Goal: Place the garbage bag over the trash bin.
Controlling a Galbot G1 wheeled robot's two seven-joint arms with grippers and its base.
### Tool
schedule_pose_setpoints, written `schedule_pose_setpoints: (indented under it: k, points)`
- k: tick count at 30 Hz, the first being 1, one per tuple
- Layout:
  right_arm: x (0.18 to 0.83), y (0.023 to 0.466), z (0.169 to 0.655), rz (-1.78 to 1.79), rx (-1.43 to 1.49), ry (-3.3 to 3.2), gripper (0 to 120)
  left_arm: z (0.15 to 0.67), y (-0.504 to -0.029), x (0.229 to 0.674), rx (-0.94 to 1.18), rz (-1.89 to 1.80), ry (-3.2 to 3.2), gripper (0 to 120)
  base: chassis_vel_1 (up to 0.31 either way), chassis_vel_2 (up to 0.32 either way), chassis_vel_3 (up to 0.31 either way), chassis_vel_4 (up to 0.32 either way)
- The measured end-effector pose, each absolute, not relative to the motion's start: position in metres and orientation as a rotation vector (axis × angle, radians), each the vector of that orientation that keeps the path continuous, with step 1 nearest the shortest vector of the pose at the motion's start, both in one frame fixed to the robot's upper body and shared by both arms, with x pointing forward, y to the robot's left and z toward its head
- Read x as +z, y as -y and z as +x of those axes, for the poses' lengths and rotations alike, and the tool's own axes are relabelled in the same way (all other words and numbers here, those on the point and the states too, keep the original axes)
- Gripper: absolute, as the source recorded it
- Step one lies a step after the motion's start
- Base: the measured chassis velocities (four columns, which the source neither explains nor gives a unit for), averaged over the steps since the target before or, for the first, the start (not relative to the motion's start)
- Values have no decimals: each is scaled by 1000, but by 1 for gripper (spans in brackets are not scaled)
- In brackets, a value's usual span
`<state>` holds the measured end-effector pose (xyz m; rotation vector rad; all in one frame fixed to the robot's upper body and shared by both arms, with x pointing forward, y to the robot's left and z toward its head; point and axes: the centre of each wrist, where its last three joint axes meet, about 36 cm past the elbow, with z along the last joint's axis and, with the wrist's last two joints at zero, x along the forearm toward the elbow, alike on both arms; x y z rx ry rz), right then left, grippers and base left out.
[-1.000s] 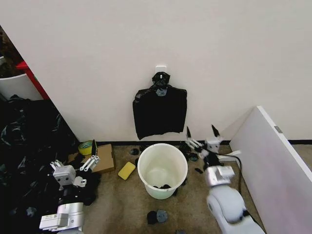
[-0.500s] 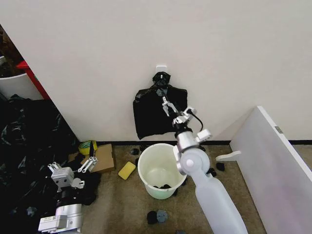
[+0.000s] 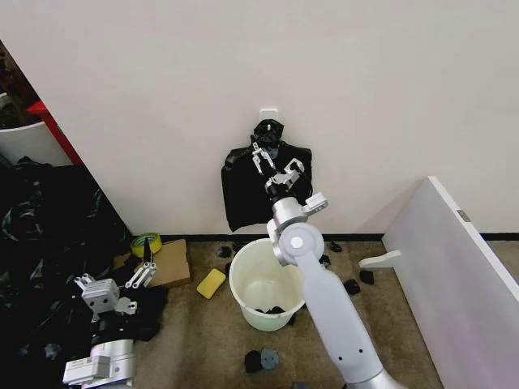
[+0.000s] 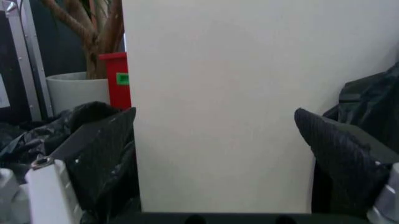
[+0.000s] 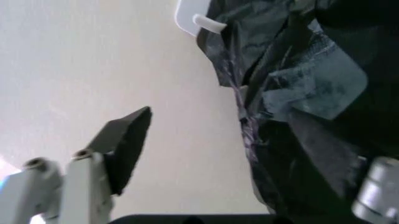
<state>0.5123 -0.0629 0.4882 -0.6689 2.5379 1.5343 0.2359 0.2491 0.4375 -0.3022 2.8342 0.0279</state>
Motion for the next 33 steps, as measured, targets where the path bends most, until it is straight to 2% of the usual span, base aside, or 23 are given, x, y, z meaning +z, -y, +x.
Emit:
schedule_pose_setpoints:
  k: [1,5,6,9,13,16,21,33]
  points:
    - [488,63,512,-669,1534,-2538,77,236,-249,437,28,-302,-2834,100,0,0,0,0]
    - [479,63,512,-648,1515,-2569,60,238,-250,433,22,-309,-2842,100,0,0,0,0]
    - [478,64,511,-640,1514,-2573,59,239,-250,432,22,-310,-2844,100,0,0,0,0]
    - [477,66,511,-613,1520,-2583,67,240,-251,430,21,-313,-2848,100,0,0,0,0]
    - [475,70,512,-570,1531,-2599,86,242,-251,427,17,-318,-2852,100,0,0,0,0]
    - [473,72,515,-544,1535,-2613,95,243,-250,426,13,-322,-2855,100,0,0,0,0]
    - [474,73,519,-527,1532,-2622,98,243,-250,425,11,-330,-2857,100,0,0,0,0]
    - [481,76,528,-526,1529,-2578,59,243,-250,419,12,-352,-2860,100,0,0,0,0]
